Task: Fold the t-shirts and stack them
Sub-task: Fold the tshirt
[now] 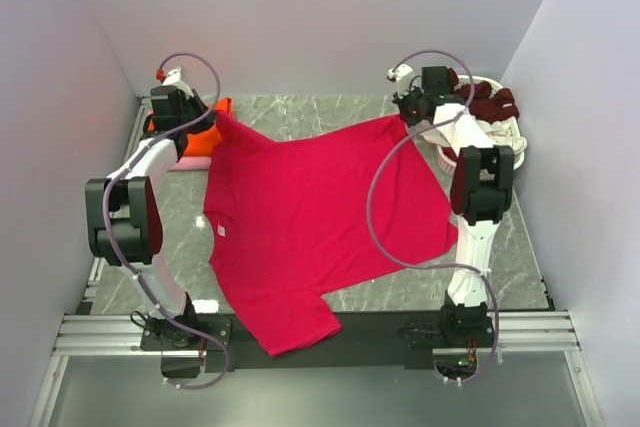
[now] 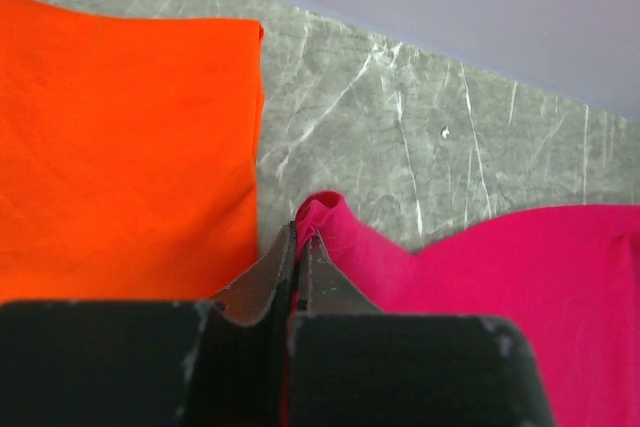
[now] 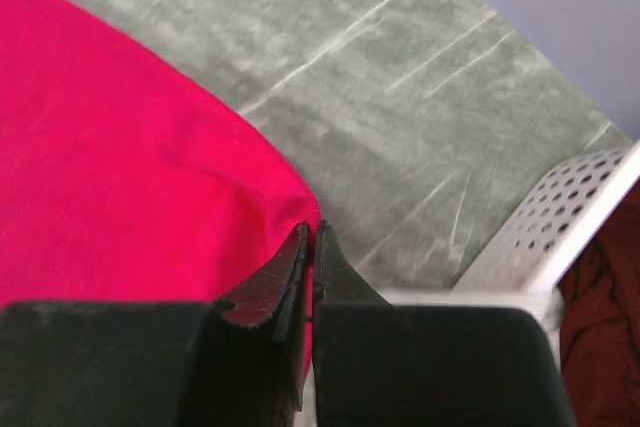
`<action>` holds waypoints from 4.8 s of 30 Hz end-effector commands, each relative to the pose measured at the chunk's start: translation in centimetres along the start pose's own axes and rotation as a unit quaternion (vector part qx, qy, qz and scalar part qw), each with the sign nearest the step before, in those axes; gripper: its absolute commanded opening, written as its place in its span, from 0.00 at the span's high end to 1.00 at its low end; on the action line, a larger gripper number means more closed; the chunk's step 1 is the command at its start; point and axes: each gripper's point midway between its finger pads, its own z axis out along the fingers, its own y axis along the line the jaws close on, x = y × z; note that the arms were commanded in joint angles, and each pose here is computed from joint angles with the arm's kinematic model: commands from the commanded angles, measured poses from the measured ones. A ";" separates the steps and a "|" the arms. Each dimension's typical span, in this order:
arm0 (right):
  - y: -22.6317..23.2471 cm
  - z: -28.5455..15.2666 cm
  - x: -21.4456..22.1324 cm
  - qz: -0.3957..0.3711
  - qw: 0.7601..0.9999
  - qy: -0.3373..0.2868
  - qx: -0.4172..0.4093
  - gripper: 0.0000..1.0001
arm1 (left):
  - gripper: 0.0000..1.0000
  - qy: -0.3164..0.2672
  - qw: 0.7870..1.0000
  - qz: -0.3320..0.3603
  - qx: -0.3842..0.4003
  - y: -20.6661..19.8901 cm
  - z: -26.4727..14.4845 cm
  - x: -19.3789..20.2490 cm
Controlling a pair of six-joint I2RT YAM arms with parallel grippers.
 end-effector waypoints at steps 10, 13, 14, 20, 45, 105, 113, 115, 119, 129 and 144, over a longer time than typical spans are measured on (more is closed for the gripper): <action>0.6 -6.4 0.2 -0.012 0.996 -0.055 -0.069 1.00 | 1.00 -0.007 0.996 0.012 0.089 -4.5 -7.8 -0.3; 0.9 -6.7 0.9 -0.011 0.995 -0.053 -0.080 1.00 | 1.00 -0.003 0.996 0.008 0.088 -4.7 -9.7 0.7; 1.1 -6.8 1.0 -0.011 0.995 -0.052 -0.083 1.00 | 1.00 -0.004 0.996 0.009 0.090 -4.9 -10.5 0.7; 1.4 -7.8 1.8 -0.019 0.995 -0.051 -0.088 1.00 | 1.00 0.009 0.997 0.004 0.083 -4.6 -12.7 2.6; 0.8 -10.3 1.9 -0.056 0.992 -0.053 -0.096 1.00 | 1.00 -0.023 0.999 0.028 0.026 -2.9 -17.5 1.2; 9.7 -19.0 4.9 -0.042 0.981 -0.025 -0.186 0.53 | 0.46 0.222 0.962 -0.089 0.135 -6.1 -21.4 13.9; 13.6 -20.2 5.6 0.007 0.970 -0.046 -0.239 0.53 | 0.49 0.285 0.958 -0.027 0.005 -4.5 -14.9 16.4; 14.0 -20.5 5.6 0.013 0.969 -0.050 -0.241 0.53 | 0.48 0.305 0.952 -0.013 -0.033 -3.4 -13.3 17.6; 15.2 -20.9 6.1 0.023 0.966 -0.060 -0.252 0.53 | 0.46 0.312 0.946 0.019 -0.083 -1.8 -11.1 18.1; 15.9 -21.4 6.4 0.020 0.965 -0.070 -0.250 0.53 | 0.50 0.373 0.924 0.037 -0.078 -2.1 -9.7 22.2; 15.7 -22.4 5.5 0.017 0.966 -0.083 -0.244 0.53 | 0.99 0.396 0.918 0.012 0.014 -5.8 -10.7 22.5</action>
